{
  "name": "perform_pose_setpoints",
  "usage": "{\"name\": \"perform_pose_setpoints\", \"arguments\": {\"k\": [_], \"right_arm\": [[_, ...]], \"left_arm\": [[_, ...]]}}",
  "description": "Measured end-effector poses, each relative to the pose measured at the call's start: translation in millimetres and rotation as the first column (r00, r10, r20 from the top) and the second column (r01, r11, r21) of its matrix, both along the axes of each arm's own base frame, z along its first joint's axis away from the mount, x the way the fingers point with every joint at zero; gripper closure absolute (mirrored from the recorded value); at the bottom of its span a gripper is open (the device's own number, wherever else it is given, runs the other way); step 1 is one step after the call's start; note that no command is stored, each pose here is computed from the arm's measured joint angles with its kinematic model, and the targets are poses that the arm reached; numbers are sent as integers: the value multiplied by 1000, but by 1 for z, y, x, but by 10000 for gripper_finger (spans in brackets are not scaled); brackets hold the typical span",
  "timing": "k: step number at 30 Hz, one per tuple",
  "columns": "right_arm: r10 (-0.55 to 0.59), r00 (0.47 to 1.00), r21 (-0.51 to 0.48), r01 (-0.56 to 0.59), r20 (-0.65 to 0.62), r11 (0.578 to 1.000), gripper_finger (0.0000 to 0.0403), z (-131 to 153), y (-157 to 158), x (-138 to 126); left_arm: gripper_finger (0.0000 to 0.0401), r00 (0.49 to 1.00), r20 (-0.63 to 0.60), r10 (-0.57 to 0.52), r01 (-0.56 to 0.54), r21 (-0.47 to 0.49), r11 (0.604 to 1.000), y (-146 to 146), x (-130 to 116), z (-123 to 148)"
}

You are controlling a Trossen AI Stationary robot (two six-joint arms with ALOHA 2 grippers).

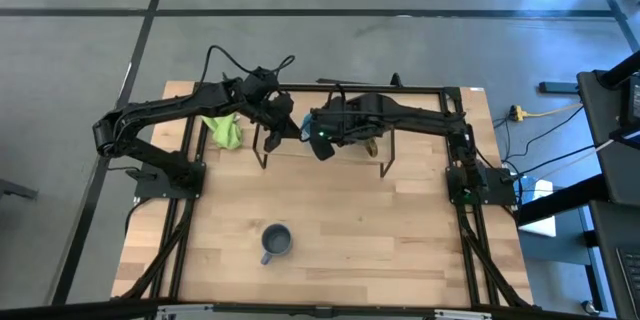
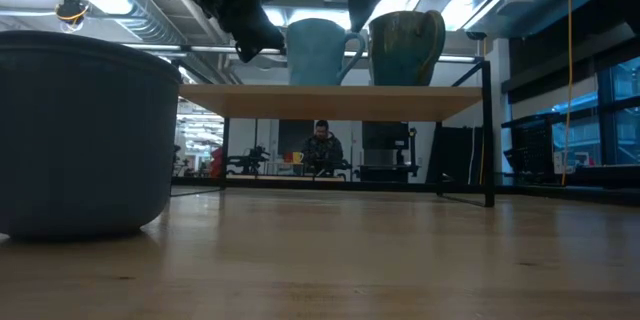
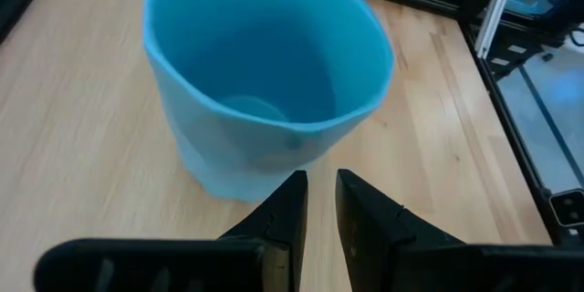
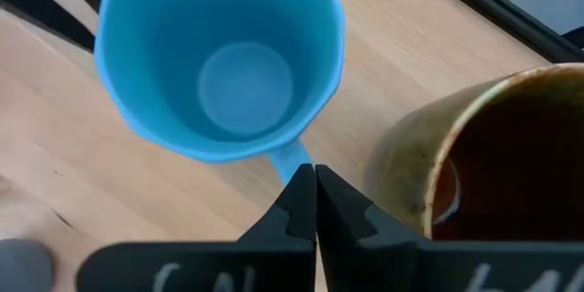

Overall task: Stack small to large cups/mugs on shelf
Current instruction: Put the blue mug on the shelf

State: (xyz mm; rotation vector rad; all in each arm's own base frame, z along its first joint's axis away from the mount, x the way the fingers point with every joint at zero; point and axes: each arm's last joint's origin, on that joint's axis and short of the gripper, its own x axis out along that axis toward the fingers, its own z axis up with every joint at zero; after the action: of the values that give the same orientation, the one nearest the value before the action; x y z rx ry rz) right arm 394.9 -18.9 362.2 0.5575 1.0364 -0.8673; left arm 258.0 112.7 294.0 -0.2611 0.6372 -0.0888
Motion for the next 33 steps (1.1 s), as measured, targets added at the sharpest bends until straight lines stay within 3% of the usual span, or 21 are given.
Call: {"name": "perform_pose_setpoints", "arguments": {"k": [33], "right_arm": [[5, 1000, -45, -6, -19, 999, 403, -3, -6, 2]], "left_arm": [[346, 1000, 10, -20, 20, 6, 1000, 0, 0, 0]]}}
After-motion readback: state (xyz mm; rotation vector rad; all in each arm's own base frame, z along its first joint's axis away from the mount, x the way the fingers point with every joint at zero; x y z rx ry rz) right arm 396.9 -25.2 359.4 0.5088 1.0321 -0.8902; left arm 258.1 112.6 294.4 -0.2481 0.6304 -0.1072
